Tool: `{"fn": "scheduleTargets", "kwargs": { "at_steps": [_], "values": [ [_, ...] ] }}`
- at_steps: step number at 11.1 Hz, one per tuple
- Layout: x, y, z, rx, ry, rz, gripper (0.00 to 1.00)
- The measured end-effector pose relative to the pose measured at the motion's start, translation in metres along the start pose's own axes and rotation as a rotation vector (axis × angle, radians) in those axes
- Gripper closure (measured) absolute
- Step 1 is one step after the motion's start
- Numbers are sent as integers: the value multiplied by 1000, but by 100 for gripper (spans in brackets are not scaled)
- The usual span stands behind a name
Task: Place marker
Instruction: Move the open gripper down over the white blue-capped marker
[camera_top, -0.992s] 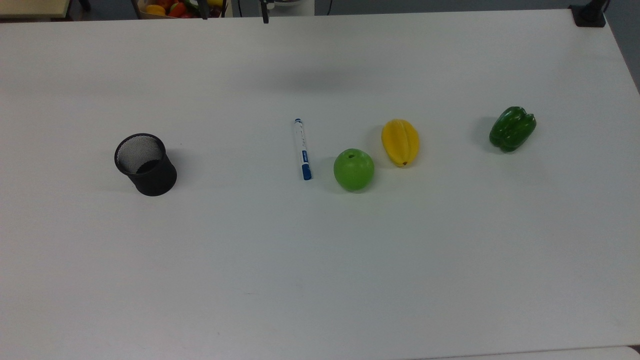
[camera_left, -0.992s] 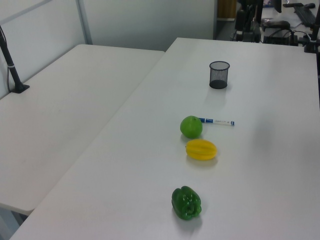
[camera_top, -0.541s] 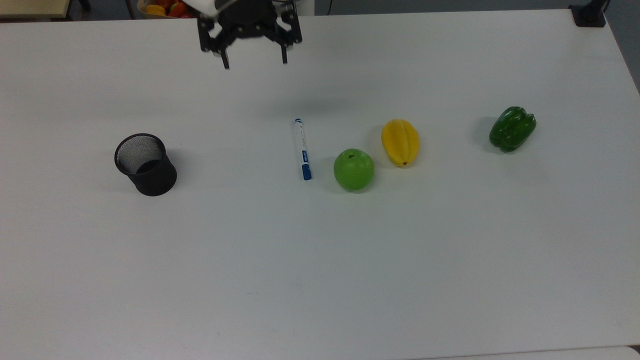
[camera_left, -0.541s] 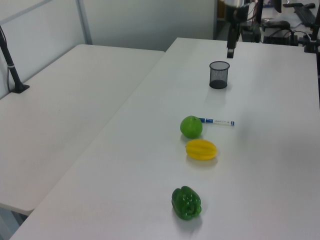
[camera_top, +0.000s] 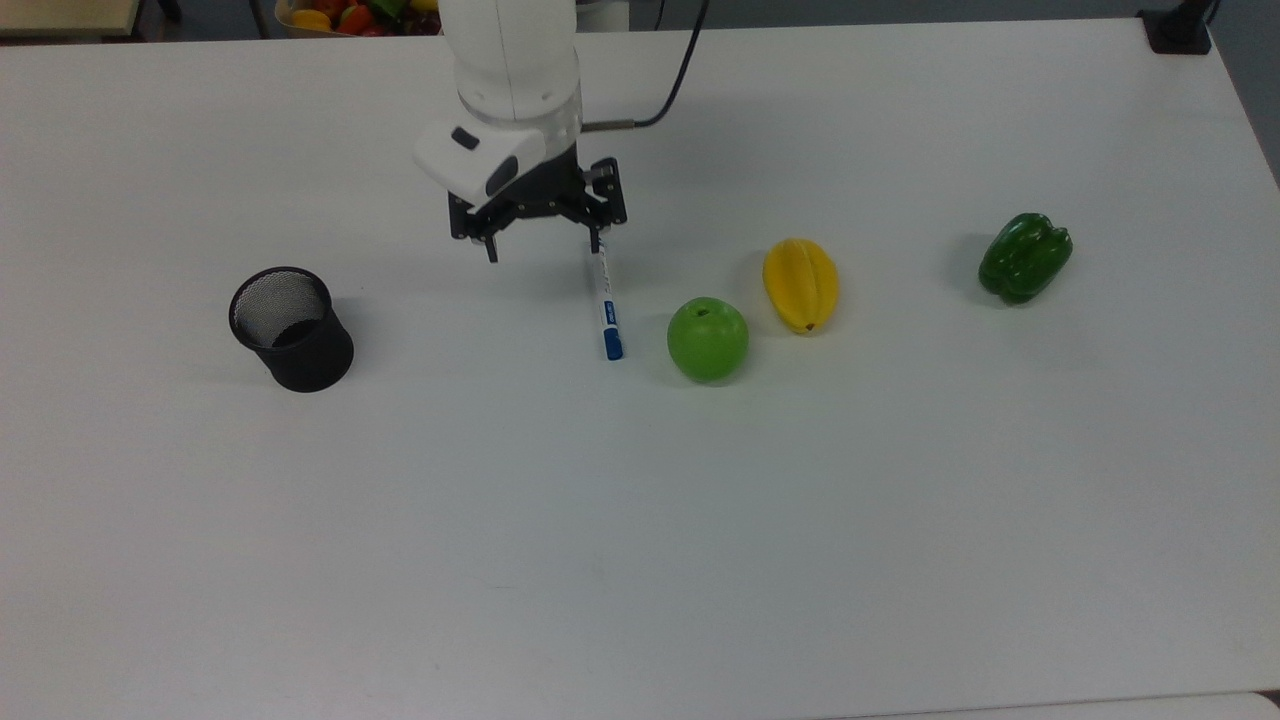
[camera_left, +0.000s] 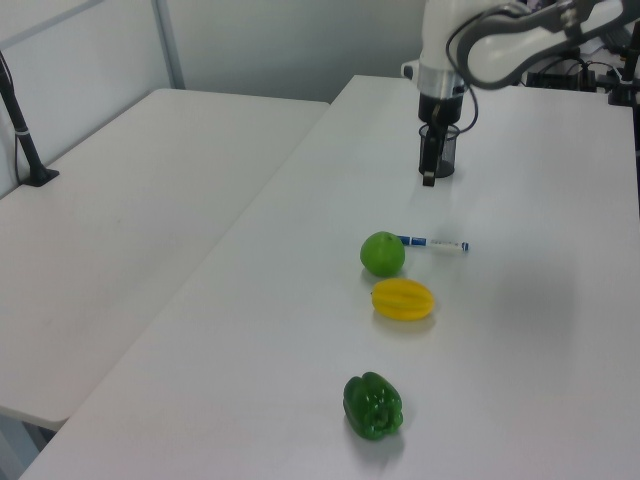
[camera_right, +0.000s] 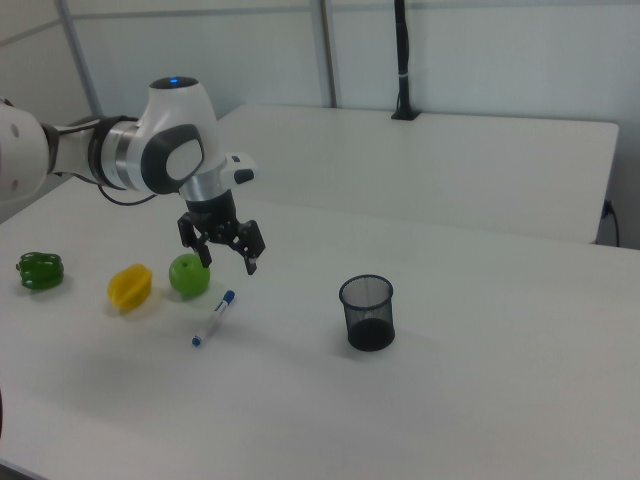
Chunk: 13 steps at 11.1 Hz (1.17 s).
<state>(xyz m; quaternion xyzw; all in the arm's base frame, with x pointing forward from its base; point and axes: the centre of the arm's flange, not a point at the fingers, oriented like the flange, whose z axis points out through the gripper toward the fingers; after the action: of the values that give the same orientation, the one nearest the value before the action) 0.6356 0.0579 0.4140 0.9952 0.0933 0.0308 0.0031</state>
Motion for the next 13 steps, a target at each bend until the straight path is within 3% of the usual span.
{"fn": "scheduleTargets", "kwargs": {
  "at_steps": [7, 13],
  "values": [
    [17, -24, 66, -3, 14, -28, 2],
    [19, -45, 95, -17, -3, -79, 35]
  ]
}}
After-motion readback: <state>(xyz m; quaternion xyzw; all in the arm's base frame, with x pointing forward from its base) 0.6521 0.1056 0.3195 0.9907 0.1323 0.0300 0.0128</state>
